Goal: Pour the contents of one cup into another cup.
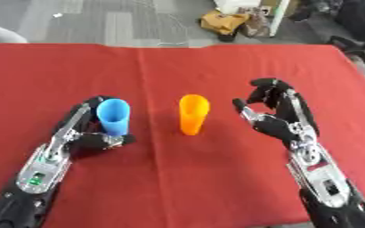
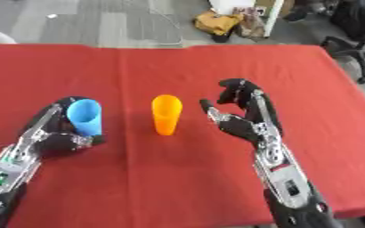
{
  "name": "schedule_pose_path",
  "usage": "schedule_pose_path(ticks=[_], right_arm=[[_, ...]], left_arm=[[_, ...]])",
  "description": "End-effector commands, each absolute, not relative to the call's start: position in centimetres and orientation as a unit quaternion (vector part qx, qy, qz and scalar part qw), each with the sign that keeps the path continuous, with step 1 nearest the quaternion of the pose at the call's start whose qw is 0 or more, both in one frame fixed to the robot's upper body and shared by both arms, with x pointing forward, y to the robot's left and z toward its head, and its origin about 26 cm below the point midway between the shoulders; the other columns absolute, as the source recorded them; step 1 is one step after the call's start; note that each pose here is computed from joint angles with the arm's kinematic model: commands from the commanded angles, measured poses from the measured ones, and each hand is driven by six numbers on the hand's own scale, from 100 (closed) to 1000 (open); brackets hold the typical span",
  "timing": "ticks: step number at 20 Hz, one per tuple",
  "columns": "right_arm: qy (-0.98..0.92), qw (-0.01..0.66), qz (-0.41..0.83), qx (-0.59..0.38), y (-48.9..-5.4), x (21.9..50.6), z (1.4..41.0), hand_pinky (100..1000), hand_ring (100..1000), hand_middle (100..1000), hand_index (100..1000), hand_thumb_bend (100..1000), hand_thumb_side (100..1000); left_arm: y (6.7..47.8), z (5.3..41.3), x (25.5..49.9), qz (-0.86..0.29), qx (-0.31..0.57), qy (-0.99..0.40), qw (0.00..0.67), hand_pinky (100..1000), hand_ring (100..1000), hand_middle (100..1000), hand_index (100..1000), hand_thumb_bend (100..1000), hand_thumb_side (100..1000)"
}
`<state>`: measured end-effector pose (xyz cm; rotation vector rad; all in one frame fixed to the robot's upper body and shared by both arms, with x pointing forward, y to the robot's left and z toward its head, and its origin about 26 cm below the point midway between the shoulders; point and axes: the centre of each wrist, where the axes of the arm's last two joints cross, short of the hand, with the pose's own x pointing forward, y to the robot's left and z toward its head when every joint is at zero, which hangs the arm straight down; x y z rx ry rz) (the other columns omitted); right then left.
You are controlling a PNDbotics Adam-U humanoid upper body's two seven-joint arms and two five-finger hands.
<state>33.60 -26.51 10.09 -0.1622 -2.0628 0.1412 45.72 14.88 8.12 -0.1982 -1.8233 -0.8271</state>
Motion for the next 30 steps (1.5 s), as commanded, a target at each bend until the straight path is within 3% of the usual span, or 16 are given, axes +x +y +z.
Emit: schedule_pose_path(ticks=[1,12,16,22,30], right_arm=[[-0.863,0.497,0.067,-0.063,-26.6,33.7,10.9,583,475,404,600,478,113],[-0.863,0.496,0.076,-0.054,-26.4,33.7,10.9,564,465,393,587,477,111],[-0.863,0.496,0.077,-0.054,-26.4,33.7,10.9,564,465,393,587,477,111],[-0.863,0.496,0.077,-0.054,-26.4,33.7,10.9,564,465,392,586,476,110],[-0.86,0.502,0.076,-0.057,-26.6,33.8,10.6,564,466,394,588,459,100]], left_arm=[[14.4,9.0,46.1,-0.348,-0.086,-0.771,0.526,624,624,696,748,804,100],[14.0,9.2,46.3,-0.358,-0.091,-0.769,0.522,582,568,629,718,764,100],[14.0,9.1,46.3,-0.363,-0.091,-0.765,0.524,525,518,580,693,695,100],[14.2,9.3,46.4,-0.36,-0.086,-0.768,0.522,426,423,487,635,443,100],[14.9,10.8,46.3,-0.332,-0.058,-0.796,0.504,413,416,478,623,422,100]])
